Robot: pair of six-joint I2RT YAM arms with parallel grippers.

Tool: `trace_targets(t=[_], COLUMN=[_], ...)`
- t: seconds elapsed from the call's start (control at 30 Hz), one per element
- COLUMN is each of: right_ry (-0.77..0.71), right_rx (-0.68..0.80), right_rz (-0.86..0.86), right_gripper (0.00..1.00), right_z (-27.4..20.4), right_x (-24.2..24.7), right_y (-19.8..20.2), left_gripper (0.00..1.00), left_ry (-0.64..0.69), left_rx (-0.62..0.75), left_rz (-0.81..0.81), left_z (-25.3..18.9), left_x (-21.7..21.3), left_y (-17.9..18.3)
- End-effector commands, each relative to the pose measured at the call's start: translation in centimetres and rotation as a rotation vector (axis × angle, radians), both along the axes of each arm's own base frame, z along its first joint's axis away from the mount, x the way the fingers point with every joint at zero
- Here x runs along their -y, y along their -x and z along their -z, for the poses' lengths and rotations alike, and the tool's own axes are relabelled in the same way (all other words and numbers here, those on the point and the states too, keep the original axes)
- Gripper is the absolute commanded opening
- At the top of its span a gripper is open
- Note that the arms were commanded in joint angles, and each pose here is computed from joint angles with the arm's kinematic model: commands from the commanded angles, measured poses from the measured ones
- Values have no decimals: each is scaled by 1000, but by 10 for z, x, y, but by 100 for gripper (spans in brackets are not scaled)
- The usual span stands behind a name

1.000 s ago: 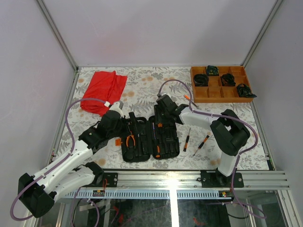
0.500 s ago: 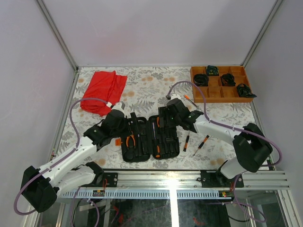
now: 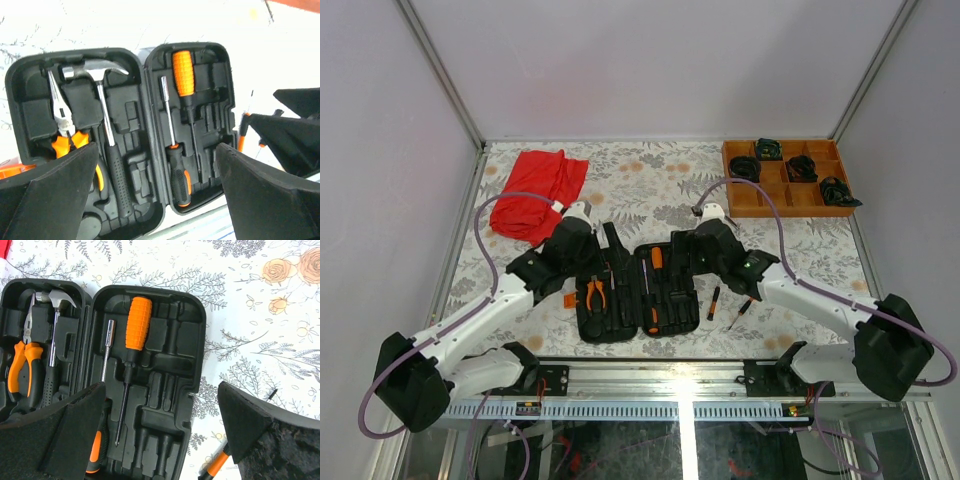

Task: Sort the tools into containers
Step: Adjust the screwdriver in the storage box.

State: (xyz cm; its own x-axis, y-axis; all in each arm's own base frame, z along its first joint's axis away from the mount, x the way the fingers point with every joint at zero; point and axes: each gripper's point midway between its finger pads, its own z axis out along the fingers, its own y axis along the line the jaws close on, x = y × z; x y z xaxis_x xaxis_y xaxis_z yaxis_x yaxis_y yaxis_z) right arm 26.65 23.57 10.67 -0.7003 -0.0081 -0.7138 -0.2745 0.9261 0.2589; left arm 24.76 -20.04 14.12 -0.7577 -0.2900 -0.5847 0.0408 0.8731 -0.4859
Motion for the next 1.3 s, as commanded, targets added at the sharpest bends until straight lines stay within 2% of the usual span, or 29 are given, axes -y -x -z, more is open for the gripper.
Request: trace_targets(t=[0.0,0.17,0.33,0.47,0.63,0.7,0.8,1.07,1.27], right_ry=[-13,-42,-135,-203,-153,-143,-185,-265,-191], right_rx=[101,76,48,29,-14,-11,19,36,-66], right_rz=[27,-19,-63,-130,-184,-186,-213,-208,-197], right_gripper=[99,99,100,93,91,92,100,100,82], right_z=[-18,-17,-14,-22,-21,-20,-23,-29,-16], right_x=[9,10,5,-5,-9,-8,-14,-17,-17], right_y=[-8,0,9,14,15,14,15,9,7], left_gripper=[100,100,100,100,100,100,100,100,100], left_ry=[44,78,114,131,148,153,161,171,144], left_rx=[117,142,133,150,174,176,182,164,87], left_rz=[-41,-39,-18,-21,-20,-17,10,47,59], left_z=[-36,-47,-51,-54,-62,-65,-66,-58,-36], left_x=[4,5,11,15,21,25,32,42,47], left_y=[-26,-32,-38,-47,-58,-62,-66,-69,-70])
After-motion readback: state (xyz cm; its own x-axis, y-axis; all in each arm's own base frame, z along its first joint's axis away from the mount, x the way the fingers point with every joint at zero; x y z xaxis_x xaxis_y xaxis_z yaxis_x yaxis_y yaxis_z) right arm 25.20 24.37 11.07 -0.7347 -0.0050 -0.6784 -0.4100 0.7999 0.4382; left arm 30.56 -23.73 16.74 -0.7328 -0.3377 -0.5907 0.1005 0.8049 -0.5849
